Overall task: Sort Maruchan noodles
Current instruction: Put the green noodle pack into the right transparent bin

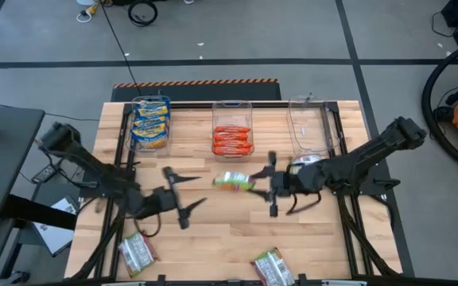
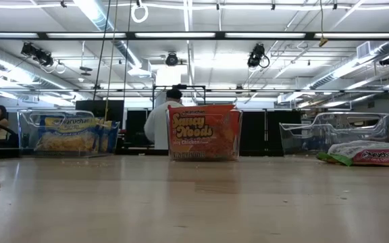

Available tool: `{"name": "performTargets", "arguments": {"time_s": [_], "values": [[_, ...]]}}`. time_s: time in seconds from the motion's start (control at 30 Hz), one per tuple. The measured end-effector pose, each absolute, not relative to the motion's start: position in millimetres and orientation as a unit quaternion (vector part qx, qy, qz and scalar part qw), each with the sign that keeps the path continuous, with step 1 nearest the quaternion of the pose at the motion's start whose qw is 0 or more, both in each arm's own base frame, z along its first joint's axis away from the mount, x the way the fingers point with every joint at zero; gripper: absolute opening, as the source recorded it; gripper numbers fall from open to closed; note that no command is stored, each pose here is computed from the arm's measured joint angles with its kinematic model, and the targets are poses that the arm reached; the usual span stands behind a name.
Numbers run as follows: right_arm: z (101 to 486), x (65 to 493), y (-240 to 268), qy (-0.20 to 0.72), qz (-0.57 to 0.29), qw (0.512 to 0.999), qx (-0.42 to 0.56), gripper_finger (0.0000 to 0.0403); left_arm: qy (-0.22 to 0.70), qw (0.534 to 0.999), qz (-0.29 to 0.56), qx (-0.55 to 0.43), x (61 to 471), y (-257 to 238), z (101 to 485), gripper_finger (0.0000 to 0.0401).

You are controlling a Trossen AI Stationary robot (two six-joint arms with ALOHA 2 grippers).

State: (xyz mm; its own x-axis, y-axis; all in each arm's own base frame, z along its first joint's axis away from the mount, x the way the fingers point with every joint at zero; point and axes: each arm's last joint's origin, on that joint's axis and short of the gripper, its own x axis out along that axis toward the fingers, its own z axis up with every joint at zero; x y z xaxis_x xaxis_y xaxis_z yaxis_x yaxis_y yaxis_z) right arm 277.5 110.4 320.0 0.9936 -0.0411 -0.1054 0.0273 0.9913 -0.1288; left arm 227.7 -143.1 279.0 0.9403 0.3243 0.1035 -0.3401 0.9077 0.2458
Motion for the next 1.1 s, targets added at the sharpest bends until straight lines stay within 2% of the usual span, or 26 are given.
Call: {"name": "performTargets", "arguments": {"time_s": [0.13, 0.3, 0.57, 0.63, 0.87, 1.1], "values": [[327.4, 252.7, 88.3, 0.162, -0.099, 0.979, -0.08, 0.0147, 0.013, 0.973, 0.202, 0.11, 192.5, -154.0, 284.7, 0.0309], [347.9, 222.6, 57.0, 0.336, -0.176, 0.921, -0.089, 0.0147, 0.026, 0.984, 0.169, 0.057, 176.3, -165.7, 277.0, 0.0309], [328.2, 179.3, 9.1, 0.596, -0.246, 0.754, -0.122, 0.0147, 0.033, 0.991, 0.128, 0.005, 184.4, -161.4, 272.7, 0.0309], [324.4, 170.8, -1.3, 0.629, -0.26, 0.722, -0.128, 0.0147, 0.034, 0.992, 0.126, 0.003, 188.2, -157.9, 272.8, 0.0309], [304.9, 157.0, -48.0, 0.699, -0.266, 0.654, -0.113, 0.0147, 0.031, 0.994, 0.103, -0.011, 199.2, -148.6, 274.6, 0.0309], [269.7, 149.8, -83.2, 0.728, -0.226, 0.646, -0.032, 0.0147, 0.028, 0.994, 0.104, -0.011, 199.6, -145.7, 276.8, 0.0309]]}}
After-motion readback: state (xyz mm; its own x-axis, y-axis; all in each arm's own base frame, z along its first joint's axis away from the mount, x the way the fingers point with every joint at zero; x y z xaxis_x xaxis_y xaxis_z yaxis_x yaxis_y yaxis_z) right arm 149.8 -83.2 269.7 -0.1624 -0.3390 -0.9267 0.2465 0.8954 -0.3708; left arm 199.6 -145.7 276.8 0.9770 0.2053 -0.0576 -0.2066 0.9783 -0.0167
